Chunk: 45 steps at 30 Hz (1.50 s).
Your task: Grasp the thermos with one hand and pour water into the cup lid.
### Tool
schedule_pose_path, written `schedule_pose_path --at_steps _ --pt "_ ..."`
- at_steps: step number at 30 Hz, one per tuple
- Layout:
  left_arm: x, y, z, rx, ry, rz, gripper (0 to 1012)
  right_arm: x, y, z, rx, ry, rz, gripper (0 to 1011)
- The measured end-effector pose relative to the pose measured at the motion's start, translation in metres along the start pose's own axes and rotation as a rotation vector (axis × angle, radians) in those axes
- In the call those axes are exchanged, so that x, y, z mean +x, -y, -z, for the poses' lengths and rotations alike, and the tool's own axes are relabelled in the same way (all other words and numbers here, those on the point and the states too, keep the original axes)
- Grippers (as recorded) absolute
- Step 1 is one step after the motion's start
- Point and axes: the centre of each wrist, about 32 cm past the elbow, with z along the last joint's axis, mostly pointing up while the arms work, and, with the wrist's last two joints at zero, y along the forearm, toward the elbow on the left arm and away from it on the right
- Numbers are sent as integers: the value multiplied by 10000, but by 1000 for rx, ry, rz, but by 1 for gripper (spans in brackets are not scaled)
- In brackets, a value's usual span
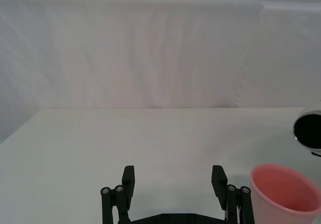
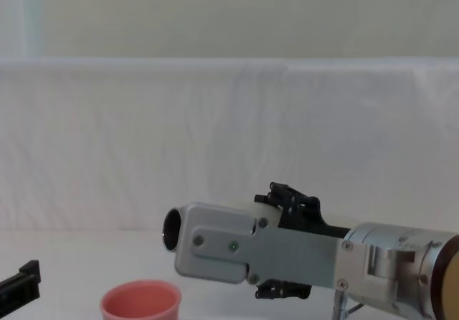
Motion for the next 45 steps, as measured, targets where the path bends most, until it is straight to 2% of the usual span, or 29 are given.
schedule_pose_path --at_steps 26,45 --pt "0 0 0 0 0 0 1001 -40 -80 -74 3 70 -4 957" --pt "0 0 0 0 0 0 1001 -28 -113 -99 -9 153 3 957"
